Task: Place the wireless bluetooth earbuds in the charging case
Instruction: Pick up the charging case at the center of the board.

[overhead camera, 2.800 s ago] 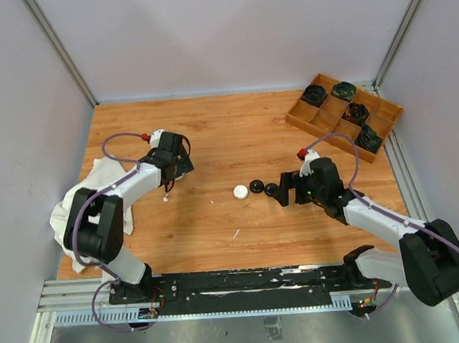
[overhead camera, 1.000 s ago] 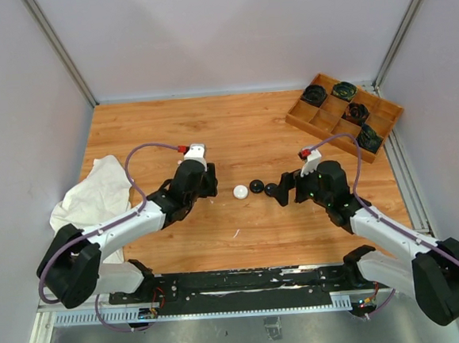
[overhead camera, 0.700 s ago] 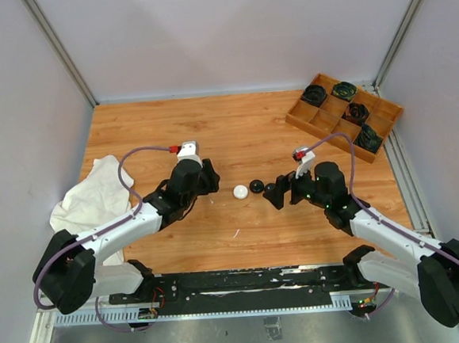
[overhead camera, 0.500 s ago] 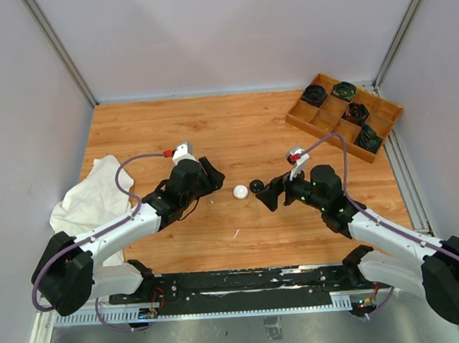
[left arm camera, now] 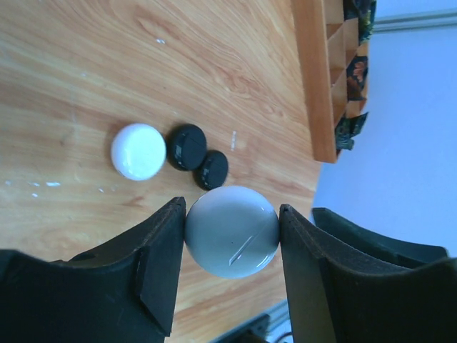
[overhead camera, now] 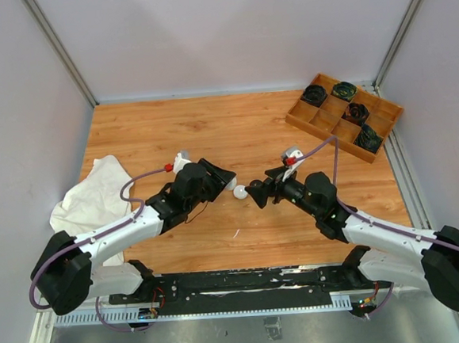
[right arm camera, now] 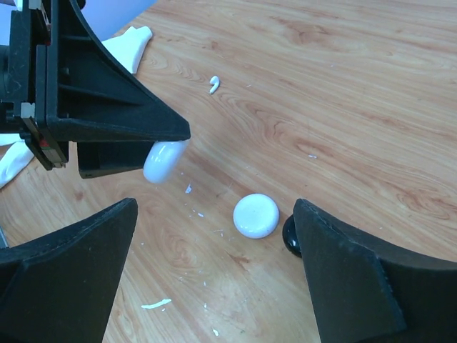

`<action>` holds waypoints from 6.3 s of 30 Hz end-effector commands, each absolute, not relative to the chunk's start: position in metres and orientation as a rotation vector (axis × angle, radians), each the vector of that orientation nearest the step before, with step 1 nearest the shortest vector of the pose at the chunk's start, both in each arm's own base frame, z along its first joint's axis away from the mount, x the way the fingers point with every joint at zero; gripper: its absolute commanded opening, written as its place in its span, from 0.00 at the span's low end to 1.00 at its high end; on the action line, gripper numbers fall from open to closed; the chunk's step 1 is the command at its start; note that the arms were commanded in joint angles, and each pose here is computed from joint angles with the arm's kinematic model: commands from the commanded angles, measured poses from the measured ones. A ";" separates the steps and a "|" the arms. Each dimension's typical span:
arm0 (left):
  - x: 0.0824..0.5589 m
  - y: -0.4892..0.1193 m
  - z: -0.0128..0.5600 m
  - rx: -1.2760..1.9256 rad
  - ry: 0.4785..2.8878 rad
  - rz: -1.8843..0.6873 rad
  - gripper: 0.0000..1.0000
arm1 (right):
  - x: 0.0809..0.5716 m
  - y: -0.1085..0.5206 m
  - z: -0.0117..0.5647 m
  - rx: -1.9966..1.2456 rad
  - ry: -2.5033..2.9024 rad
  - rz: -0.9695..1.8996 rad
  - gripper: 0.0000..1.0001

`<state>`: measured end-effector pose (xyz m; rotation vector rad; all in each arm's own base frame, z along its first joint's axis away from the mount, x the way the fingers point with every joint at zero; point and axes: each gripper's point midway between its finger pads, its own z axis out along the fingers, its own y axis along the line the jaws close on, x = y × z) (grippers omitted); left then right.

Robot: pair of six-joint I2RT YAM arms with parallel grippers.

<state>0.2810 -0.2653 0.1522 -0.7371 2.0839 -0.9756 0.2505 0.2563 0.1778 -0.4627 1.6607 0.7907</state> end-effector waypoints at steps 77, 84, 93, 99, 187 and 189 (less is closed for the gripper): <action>0.189 -0.305 0.260 0.945 1.341 -0.856 0.65 | 0.177 0.263 0.252 -1.402 1.541 0.799 0.01; 0.166 -0.316 0.248 1.082 1.328 -0.967 0.61 | 0.166 0.267 0.254 -1.473 1.506 0.856 0.01; 0.150 -0.321 0.241 1.178 1.318 -1.041 0.50 | 0.157 0.268 0.251 -1.525 1.484 0.903 0.01; 0.142 -0.323 0.243 1.207 1.293 -1.080 0.40 | 0.149 0.270 0.250 -1.565 1.457 0.947 0.01; 0.162 -0.317 0.282 0.828 1.222 -1.170 0.05 | 0.164 0.285 0.256 -1.141 1.176 1.097 0.49; 0.162 -0.317 0.282 0.828 1.222 -1.171 0.05 | 0.163 0.284 0.256 -1.136 1.171 1.098 0.49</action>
